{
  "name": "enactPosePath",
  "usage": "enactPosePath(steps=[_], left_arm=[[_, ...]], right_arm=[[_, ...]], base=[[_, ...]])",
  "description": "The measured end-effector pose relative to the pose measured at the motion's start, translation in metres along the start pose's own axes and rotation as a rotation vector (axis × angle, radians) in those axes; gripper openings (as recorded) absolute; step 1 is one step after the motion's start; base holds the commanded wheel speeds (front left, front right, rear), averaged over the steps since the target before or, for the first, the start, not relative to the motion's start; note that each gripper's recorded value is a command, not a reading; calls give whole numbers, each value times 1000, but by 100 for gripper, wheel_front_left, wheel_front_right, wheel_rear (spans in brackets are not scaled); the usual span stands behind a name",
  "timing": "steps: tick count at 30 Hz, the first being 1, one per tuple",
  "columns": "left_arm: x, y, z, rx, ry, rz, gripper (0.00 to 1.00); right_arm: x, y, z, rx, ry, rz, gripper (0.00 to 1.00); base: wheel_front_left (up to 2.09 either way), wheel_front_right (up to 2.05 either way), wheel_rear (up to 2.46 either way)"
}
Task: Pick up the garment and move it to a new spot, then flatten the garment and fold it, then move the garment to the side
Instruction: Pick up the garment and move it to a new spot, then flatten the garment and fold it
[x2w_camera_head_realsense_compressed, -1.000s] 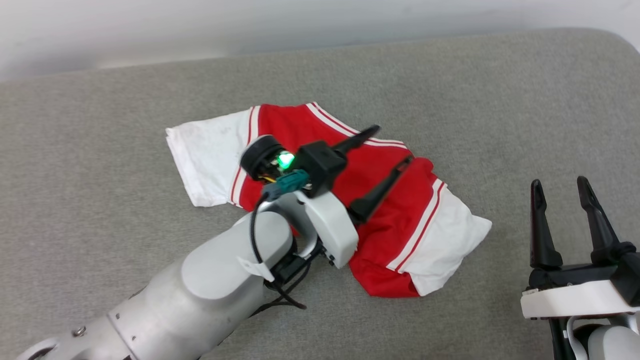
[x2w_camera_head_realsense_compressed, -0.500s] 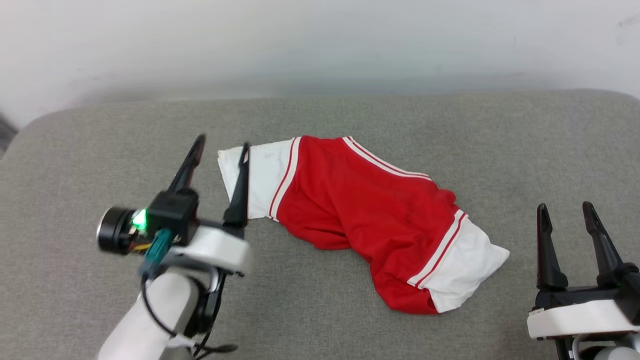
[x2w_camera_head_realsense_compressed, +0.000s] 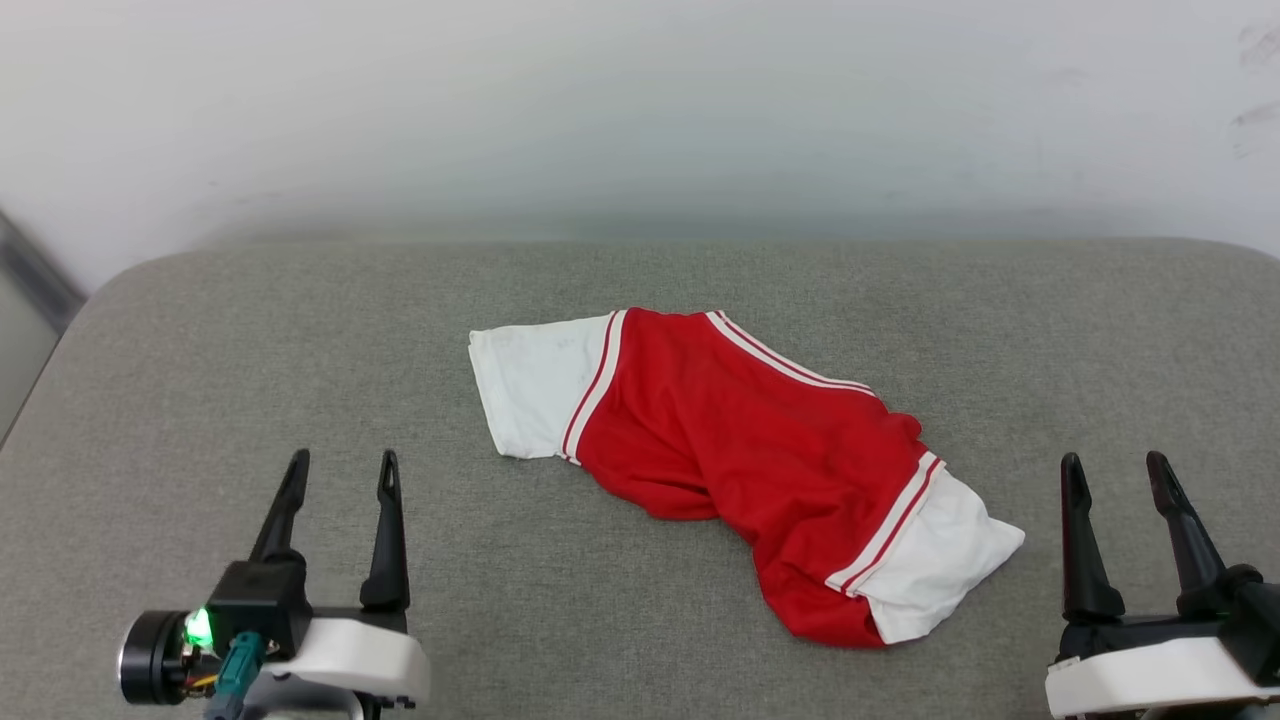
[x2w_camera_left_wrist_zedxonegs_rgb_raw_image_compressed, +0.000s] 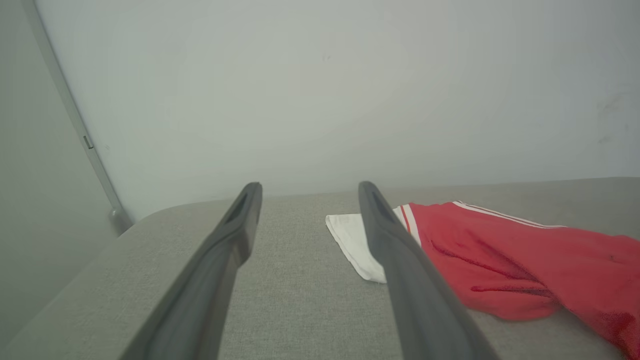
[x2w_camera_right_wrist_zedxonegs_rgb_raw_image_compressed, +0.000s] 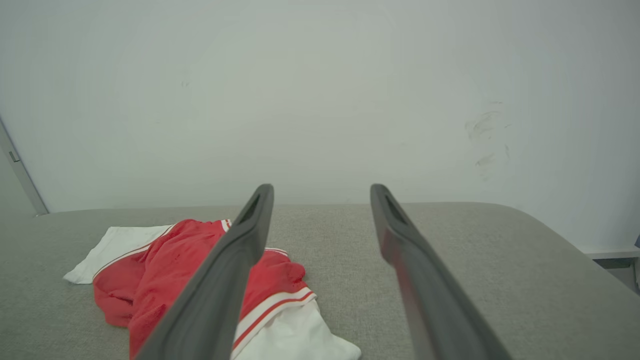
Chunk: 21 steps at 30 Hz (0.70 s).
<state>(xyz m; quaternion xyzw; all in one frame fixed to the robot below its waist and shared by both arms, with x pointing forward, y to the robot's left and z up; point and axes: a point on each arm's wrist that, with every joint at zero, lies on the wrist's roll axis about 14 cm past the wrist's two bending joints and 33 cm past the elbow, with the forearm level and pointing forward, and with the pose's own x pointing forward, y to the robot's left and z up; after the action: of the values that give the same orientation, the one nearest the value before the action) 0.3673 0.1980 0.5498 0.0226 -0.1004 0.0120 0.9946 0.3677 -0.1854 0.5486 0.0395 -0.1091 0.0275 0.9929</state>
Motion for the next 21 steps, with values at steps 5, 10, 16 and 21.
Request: enactPosePath(steps=[5, 10, 16, 21], left_arm=[[-15, -3, -11, 20, 33, -21, 100], [-25, -1, -14, -7, 45, 4, 100], [-32, 2, -16, -18, 53, 10, 100], [-37, 4, -20, -9, 67, 10, 100]], right_arm=[[-10, 0, -7, 11, 26, -2, 100], [-21, -2, -12, 16, 50, -9, 100], [-28, 0, -16, 19, 66, -5, 100], [-30, 1, -16, 25, 68, -4, 100]], base=[[0, 0, 0], [0, 0, 0], [0, 0, 0], [0, 0, 0]])
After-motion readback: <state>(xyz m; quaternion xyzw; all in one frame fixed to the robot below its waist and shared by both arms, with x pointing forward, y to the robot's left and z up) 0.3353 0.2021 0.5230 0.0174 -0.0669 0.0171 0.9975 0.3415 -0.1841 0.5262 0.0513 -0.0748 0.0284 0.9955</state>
